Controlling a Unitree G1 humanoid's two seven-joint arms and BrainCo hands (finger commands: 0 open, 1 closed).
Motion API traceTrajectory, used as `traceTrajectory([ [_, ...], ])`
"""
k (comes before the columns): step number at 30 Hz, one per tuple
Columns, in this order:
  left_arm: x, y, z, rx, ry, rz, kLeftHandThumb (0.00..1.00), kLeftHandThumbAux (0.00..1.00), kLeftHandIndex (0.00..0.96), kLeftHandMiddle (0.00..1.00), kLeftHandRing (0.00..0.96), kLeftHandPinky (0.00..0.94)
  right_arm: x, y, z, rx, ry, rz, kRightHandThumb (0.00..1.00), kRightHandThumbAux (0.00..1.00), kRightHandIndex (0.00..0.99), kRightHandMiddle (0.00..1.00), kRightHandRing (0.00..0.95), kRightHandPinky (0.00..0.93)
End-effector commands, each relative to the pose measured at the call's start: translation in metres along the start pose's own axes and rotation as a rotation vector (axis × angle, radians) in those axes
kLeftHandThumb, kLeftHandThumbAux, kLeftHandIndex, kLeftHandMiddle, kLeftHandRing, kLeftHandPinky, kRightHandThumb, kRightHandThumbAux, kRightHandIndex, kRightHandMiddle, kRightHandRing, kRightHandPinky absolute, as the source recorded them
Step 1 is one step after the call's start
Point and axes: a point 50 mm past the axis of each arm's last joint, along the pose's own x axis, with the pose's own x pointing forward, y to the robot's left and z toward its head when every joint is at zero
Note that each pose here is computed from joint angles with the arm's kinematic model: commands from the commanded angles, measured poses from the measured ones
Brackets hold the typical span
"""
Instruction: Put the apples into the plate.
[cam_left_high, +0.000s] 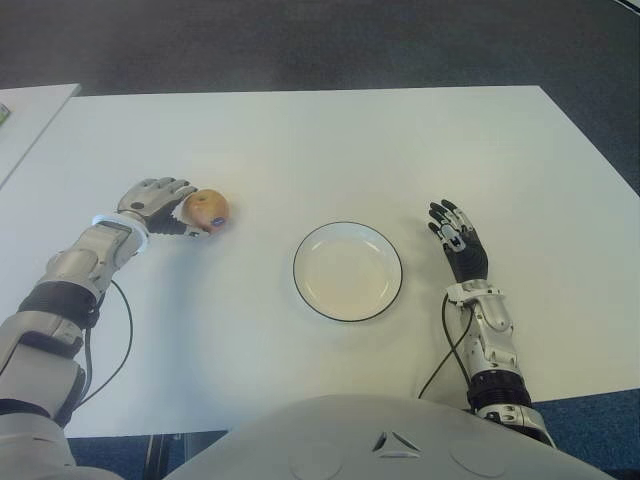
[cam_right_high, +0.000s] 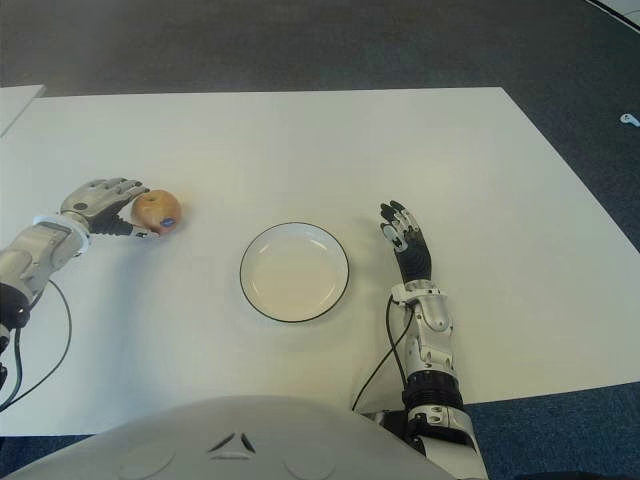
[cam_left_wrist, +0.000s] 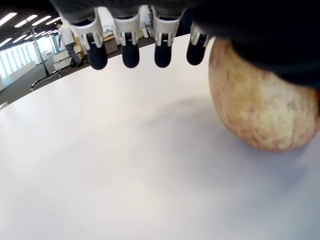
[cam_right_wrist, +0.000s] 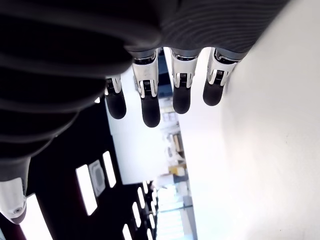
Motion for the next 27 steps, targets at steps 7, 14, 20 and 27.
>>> traceTrajectory([
  [7, 0.002, 0.007, -0.006, 0.014, 0.0, 0.05, 0.245, 0.267, 0.0, 0.0, 0.0, 0.011, -0.025, -0.007, -0.044, 0.031, 0.204, -0.066, 0.276, 0.542, 0.137, 0.198, 0.104, 0.0],
  [14, 0.001, 0.013, -0.011, 0.008, 0.001, 0.049, 0.255, 0.272, 0.0, 0.0, 0.0, 0.012, -0.024, -0.007, -0.044, 0.027, 0.205, -0.07, 0.279, 0.533, 0.143, 0.198, 0.103, 0.001],
  [20, 0.0, 0.016, -0.013, 0.011, 0.011, 0.042, 0.275, 0.239, 0.0, 0.0, 0.0, 0.014, -0.024, -0.007, -0.045, 0.02, 0.206, -0.071, 0.281, 0.531, 0.139, 0.189, 0.095, 0.0],
  [27, 0.001, 0.018, -0.014, 0.002, 0.007, 0.052, 0.266, 0.223, 0.0, 0.0, 0.0, 0.012, -0.023, -0.008, -0.045, 0.017, 0.202, -0.078, 0.279, 0.527, 0.131, 0.191, 0.094, 0.0],
])
